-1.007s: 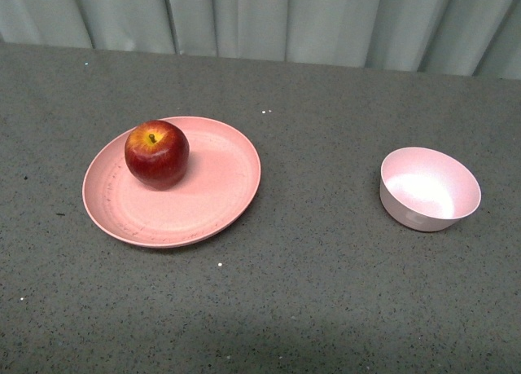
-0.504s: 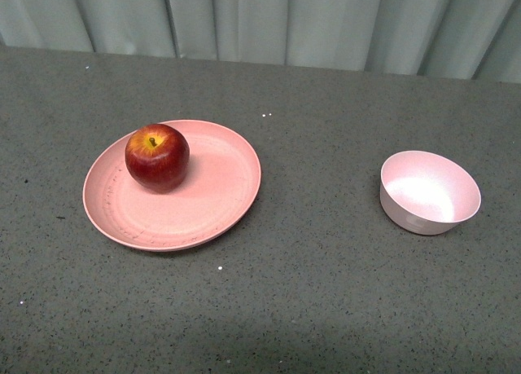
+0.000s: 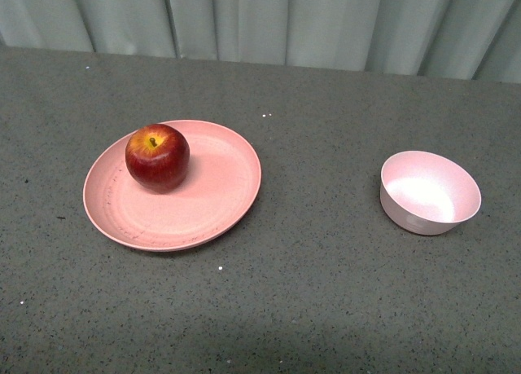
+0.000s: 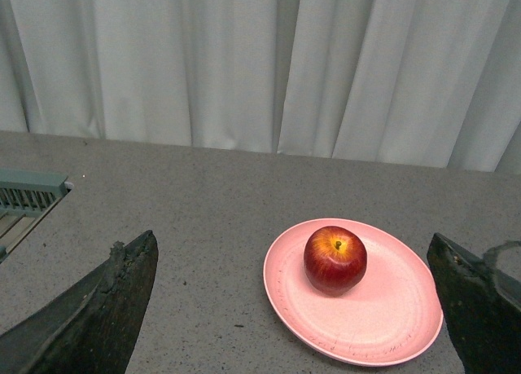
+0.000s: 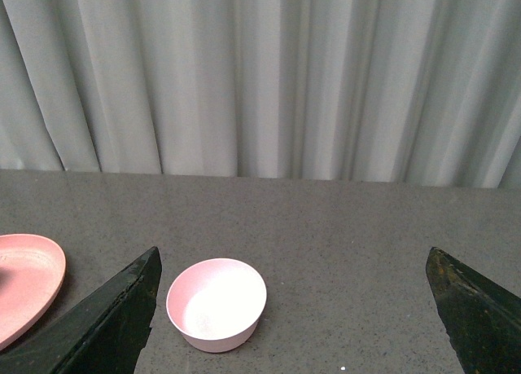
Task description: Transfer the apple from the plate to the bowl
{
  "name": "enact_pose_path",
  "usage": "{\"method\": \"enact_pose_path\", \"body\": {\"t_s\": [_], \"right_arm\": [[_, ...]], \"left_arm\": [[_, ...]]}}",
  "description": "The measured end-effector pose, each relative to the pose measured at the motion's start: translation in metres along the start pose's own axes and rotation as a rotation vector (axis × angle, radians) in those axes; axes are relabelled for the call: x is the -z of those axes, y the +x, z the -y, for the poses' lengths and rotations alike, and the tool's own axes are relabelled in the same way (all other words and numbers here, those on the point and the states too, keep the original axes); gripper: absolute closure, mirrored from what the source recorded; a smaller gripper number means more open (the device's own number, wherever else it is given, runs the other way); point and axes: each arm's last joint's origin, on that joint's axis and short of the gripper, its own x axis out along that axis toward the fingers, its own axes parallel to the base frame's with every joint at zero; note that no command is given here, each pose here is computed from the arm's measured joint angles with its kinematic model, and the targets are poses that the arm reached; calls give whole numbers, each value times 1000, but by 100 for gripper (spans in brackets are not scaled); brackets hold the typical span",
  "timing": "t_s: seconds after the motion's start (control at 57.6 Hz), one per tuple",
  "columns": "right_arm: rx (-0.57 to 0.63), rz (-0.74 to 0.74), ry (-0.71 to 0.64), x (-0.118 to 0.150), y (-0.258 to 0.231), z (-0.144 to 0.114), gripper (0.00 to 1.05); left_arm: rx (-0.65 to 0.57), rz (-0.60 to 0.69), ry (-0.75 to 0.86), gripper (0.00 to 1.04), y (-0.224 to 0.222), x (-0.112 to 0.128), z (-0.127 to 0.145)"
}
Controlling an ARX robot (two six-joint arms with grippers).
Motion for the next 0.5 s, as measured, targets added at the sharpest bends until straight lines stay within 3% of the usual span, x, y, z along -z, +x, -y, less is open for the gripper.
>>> {"method": "enact_pose_path", "body": {"t_s": [0.504], "right_arm": [[3, 0, -2, 0, 0, 0, 9]], "left_arm": [[0, 0, 0, 7, 0, 0, 0]]}}
